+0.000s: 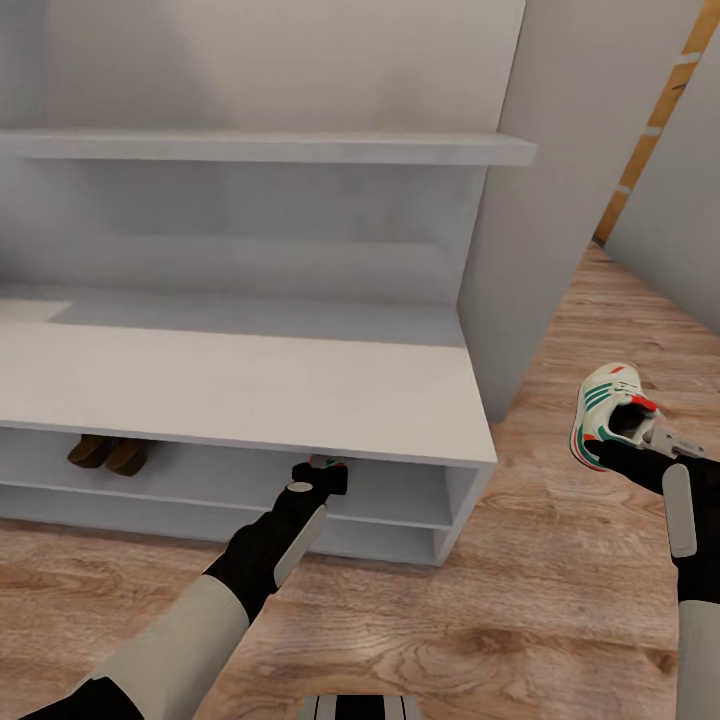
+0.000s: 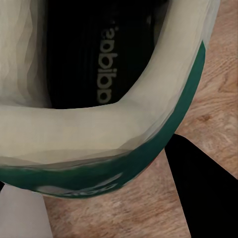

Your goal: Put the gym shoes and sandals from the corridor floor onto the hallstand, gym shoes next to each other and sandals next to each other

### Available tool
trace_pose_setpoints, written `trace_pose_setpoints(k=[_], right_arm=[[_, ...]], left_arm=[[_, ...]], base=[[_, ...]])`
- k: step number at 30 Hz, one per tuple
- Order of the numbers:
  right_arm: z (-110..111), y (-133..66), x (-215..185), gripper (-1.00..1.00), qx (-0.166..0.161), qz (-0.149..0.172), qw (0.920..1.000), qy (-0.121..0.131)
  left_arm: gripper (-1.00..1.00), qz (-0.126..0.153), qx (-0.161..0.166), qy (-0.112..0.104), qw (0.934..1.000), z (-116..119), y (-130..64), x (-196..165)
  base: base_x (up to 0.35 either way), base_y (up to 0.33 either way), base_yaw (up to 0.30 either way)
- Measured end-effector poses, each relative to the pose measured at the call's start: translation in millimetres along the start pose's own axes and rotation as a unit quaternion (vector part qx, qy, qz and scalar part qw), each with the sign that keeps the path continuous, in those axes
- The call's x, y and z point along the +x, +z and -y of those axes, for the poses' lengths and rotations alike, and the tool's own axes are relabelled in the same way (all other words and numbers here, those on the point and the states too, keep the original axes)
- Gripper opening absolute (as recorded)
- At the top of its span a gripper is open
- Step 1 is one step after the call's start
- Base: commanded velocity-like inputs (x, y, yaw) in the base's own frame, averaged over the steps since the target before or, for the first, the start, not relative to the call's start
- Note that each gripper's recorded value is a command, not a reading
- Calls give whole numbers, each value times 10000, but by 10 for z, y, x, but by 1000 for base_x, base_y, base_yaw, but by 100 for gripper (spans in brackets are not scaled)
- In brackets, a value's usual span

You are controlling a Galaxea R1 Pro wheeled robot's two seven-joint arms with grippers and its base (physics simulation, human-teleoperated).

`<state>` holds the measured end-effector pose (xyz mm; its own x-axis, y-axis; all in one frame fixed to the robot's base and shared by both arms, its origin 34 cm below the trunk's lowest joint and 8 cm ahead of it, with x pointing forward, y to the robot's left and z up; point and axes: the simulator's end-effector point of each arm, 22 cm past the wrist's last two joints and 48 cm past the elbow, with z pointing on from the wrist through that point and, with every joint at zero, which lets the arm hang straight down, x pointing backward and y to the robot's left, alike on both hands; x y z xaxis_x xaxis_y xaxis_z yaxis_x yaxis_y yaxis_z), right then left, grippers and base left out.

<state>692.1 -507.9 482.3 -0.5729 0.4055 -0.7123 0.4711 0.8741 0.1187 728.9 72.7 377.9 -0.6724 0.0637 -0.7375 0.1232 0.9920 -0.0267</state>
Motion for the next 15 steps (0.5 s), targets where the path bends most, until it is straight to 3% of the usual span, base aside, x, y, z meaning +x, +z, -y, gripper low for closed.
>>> trace_pose_setpoints(k=[8, 9, 15], right_arm=[[0, 1, 2, -100, 0, -3, 10000, -1], [-1, 1, 3, -100, 0, -3, 10000, -2], [-1, 1, 3, -100, 0, -3, 10000, -2]], left_arm=[[-100, -10, -2, 3, 10000, -2, 1, 5], [100, -10, 0, 2, 10000, -1, 1, 5], [100, -9, -4, 3, 10000, -4, 1, 5]], base=[[1, 0, 0], [0, 0, 0], [0, 0, 0]])
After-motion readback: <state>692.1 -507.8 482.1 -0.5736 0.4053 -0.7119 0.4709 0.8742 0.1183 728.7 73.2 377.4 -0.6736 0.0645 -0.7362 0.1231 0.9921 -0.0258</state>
